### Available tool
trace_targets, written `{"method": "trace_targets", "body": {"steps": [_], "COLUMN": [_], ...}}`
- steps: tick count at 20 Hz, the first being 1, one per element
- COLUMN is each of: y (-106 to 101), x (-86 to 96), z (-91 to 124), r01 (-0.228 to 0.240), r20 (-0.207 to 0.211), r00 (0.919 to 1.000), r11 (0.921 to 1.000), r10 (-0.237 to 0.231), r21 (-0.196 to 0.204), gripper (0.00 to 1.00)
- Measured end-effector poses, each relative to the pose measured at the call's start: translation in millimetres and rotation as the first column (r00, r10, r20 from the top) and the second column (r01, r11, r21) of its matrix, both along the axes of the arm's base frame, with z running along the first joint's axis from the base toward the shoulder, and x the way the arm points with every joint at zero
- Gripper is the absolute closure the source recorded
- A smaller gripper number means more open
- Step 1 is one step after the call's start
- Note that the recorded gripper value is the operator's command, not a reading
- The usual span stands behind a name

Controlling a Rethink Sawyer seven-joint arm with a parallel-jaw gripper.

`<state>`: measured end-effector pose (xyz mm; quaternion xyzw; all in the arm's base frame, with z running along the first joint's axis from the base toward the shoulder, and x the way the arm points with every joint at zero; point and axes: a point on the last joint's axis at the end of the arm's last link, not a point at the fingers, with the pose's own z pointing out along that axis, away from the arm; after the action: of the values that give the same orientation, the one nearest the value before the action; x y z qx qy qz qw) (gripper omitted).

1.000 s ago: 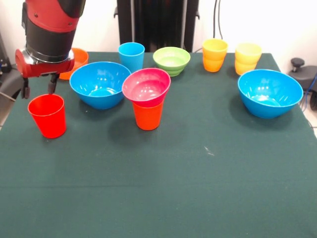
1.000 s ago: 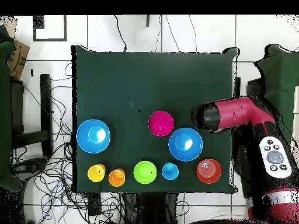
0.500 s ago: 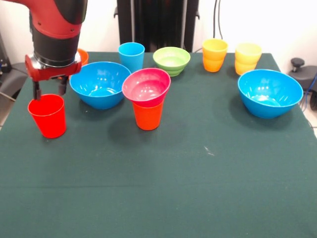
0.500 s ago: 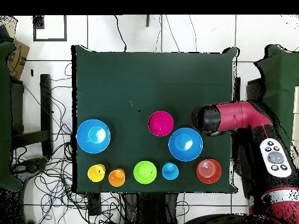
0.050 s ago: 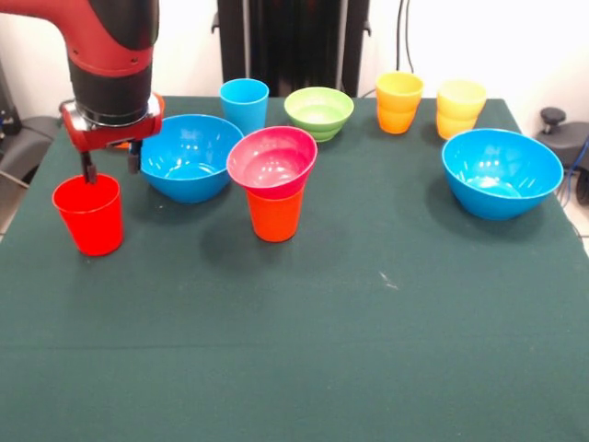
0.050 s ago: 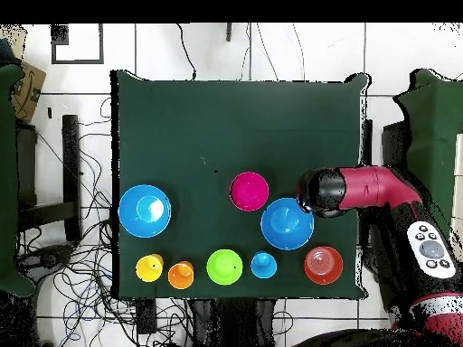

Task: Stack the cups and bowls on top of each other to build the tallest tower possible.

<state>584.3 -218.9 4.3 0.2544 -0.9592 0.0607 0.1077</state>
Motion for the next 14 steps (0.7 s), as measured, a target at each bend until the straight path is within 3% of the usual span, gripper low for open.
{"method": "trace_targets", "body": {"steps": [6,14], "y": [1.1,-0.4], "x": [-4.4,1.8], "z": [-1.8,7.3], "r01": [0.0,-0.006], "r20": [-0.008,0.016], "r00": [1.0,0.9999], "r11": [1.0,1.0], "r10": [0.0,0.006], "r21": [0.006,-0.007], "gripper": [0.0,0.0]}}
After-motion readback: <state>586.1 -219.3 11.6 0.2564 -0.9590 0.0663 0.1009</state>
